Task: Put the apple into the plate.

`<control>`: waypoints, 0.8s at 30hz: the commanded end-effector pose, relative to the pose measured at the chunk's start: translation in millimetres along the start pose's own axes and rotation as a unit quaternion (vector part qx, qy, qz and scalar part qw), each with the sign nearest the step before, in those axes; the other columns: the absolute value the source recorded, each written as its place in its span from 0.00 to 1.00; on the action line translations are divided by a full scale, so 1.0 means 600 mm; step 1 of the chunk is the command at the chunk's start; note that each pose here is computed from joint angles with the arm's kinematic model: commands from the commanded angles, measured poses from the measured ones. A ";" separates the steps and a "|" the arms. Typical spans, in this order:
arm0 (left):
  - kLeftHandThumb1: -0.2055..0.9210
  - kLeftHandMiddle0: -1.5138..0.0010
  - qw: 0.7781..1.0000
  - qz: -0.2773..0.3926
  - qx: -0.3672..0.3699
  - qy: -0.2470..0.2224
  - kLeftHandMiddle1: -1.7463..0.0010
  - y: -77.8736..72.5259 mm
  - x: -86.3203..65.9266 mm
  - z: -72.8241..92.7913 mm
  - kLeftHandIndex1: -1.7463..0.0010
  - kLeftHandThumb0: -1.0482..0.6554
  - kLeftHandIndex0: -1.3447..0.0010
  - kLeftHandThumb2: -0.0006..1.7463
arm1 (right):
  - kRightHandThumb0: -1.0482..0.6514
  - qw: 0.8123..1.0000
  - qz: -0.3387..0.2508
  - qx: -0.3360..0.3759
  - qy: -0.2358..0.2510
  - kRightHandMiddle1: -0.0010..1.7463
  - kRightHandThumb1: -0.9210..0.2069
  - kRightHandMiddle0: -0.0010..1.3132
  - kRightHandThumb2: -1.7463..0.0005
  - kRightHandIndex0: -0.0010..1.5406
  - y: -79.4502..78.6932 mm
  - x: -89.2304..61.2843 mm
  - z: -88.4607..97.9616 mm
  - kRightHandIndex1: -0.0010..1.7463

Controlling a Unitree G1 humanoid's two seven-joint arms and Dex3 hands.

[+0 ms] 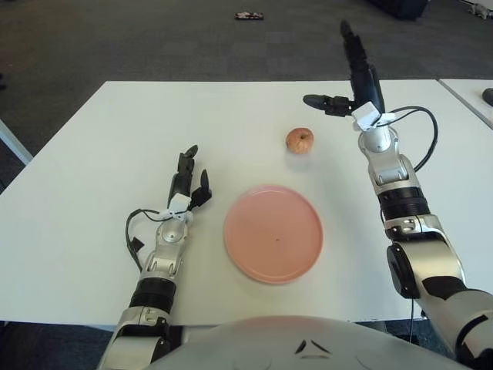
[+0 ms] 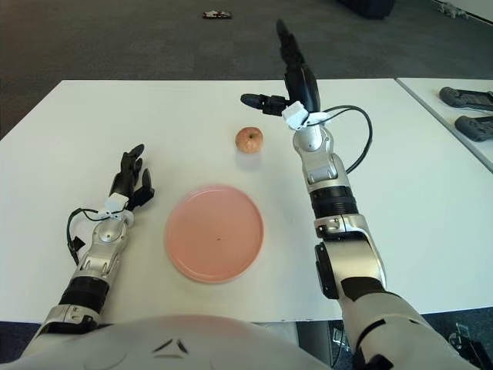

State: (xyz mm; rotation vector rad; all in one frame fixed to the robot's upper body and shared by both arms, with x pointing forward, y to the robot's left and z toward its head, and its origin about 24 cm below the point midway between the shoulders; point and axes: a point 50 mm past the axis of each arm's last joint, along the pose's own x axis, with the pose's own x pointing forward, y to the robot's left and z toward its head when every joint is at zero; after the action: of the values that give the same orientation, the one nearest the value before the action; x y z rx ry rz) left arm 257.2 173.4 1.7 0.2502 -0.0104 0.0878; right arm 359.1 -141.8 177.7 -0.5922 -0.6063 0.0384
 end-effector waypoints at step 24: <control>1.00 0.87 1.000 0.003 -0.002 -0.002 0.96 0.000 -0.002 -0.001 0.70 0.11 1.00 0.54 | 0.00 0.954 0.202 -0.202 0.095 0.00 0.05 0.00 0.97 0.00 0.085 0.039 -0.063 0.00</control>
State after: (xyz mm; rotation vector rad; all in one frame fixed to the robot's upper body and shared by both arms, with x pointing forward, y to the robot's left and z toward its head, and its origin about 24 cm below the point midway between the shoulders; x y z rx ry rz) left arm 257.1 172.5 2.7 0.2450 -0.0196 0.0886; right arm 402.1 -118.2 130.6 -1.0314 -0.2750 0.2440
